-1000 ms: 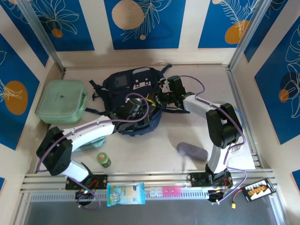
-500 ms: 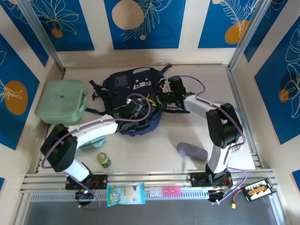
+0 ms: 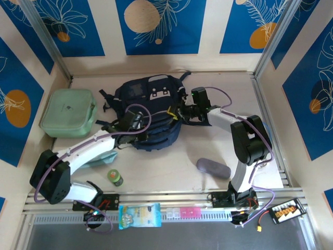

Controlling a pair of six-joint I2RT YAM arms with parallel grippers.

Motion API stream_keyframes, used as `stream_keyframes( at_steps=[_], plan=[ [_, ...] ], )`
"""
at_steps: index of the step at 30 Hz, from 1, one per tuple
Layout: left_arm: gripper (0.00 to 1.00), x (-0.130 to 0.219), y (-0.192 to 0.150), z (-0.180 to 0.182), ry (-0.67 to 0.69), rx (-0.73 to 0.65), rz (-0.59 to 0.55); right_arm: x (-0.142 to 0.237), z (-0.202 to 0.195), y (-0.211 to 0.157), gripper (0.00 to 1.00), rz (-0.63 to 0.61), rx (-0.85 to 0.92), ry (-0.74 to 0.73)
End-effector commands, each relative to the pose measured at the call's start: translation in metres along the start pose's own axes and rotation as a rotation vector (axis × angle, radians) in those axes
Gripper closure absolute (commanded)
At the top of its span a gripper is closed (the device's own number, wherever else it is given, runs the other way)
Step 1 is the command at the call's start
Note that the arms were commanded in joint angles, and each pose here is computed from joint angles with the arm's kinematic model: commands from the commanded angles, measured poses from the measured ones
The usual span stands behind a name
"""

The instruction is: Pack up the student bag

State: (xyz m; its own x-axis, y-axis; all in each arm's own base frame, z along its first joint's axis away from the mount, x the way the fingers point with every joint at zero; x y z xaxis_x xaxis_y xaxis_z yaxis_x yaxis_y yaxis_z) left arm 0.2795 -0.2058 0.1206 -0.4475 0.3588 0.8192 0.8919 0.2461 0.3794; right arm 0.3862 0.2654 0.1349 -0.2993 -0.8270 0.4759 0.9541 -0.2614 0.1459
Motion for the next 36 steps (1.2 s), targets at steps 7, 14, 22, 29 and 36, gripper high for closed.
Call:
stream_keyframes(
  at_steps=[7, 14, 22, 29, 36],
  plan=[
    [1.0, 0.003, -0.007, -0.033, -0.192, -0.285, 0.118, 0.062, -0.016, 0.026, 0.86, -0.243, 0.005, -0.077],
    [1.0, 0.004, -0.002, -0.084, -0.333, -0.385, 0.132, 0.045, -0.001, -0.01, 0.52, -0.171, -0.105, -0.111],
    [1.0, -0.002, -0.009, -0.104, -0.369, -0.471, 0.132, 0.067, 0.013, -0.028, 0.37, -0.249, -0.206, -0.133],
    [1.0, -0.006, -0.01, -0.111, -0.403, -0.464, 0.141, 0.048, -0.006, -0.045, 0.35, -0.245, -0.373, -0.246],
    [1.0, -0.008, -0.011, -0.098, -0.338, -0.472, 0.143, 0.019, -0.003, -0.041, 0.41, -0.211, -0.353, -0.239]
  ],
)
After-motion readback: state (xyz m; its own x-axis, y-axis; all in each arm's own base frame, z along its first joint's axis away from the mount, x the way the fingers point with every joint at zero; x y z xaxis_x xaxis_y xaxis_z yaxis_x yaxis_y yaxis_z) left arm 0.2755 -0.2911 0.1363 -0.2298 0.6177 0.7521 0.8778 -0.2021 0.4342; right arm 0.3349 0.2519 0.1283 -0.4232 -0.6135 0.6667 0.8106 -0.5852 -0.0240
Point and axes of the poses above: each hand's point on the last joint's axis, 136 mm out from that joint toward the fingers, its own x axis back along the fingers, its own z axis along the line the jaws close on, y = z × x, the point moved 1 cm from there along x, back along the fingers, and after that the axes turned 9 degrees about x, right-handed, at the moved point
